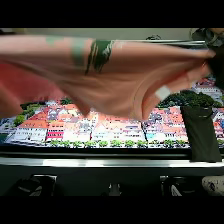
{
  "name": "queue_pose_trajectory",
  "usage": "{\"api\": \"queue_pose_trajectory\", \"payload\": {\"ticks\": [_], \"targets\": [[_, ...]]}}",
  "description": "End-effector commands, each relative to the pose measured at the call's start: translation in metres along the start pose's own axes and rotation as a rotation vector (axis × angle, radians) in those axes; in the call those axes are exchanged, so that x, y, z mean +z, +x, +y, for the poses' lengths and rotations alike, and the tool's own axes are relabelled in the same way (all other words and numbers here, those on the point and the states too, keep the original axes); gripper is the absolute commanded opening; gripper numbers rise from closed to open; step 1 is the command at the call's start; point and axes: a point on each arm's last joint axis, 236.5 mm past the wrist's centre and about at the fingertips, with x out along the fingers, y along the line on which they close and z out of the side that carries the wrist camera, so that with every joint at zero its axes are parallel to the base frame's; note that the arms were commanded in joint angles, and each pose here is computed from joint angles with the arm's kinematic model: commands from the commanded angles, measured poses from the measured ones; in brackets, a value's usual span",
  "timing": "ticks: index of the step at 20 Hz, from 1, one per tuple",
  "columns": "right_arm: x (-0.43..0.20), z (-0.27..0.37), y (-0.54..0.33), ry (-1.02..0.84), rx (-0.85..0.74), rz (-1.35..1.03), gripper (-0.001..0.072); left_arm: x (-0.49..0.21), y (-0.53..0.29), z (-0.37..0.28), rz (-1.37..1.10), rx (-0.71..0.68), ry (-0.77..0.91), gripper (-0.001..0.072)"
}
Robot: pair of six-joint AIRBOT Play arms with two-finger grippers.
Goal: Fold the shirts.
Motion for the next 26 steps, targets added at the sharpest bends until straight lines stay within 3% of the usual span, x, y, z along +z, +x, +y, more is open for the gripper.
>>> {"api": "queue_pose_trajectory", "payload": {"ticks": [1,3,7,10,11,12,13,16,20,26], "targets": [[-0.111,-0.026,0.049,0.098,-0.043,0.461,0.0028,-0.113,0.051,0.029,0.292,0.092,0.001,0.0023],[-0.159,-0.037,0.110,0.155,-0.026,0.553,0.0030,-0.196,0.102,0.025,0.402,0.046,-0.041,0.0024],[-0.227,-0.081,0.238,0.292,-0.110,0.483,0.0030,-0.330,0.163,0.016,0.517,-0.006,-0.287,0.0024],[-0.266,-0.072,0.280,0.541,-0.098,0.559,0.0050,-0.372,0.175,0.013,0.623,0.006,-0.377,0.0024],[-0.267,-0.064,0.281,0.571,-0.072,0.579,0.0254,-0.370,0.178,0.013,0.621,0.003,-0.363,0.0024],[-0.259,-0.056,0.274,0.553,-0.036,0.596,0.0510,-0.362,0.180,0.013,0.603,-0.014,-0.313,0.0025],[-0.249,-0.049,0.262,0.483,0.003,0.623,0.0538,-0.354,0.182,0.011,0.587,-0.037,-0.252,0.0024],[-0.239,-0.019,0.208,0.407,0.109,0.774,0.0558,-0.338,0.183,0.007,0.572,-0.075,-0.164,0.0024],[-0.324,0.034,0.197,0.598,0.217,0.970,0.0560,-0.343,0.180,0.006,0.598,-0.078,-0.162,0.0024],[-0.374,0.092,0.256,0.712,0.220,0.870,0.0555,-0.364,0.161,0.001,0.715,-0.095,-0.158,0.0024]]}}
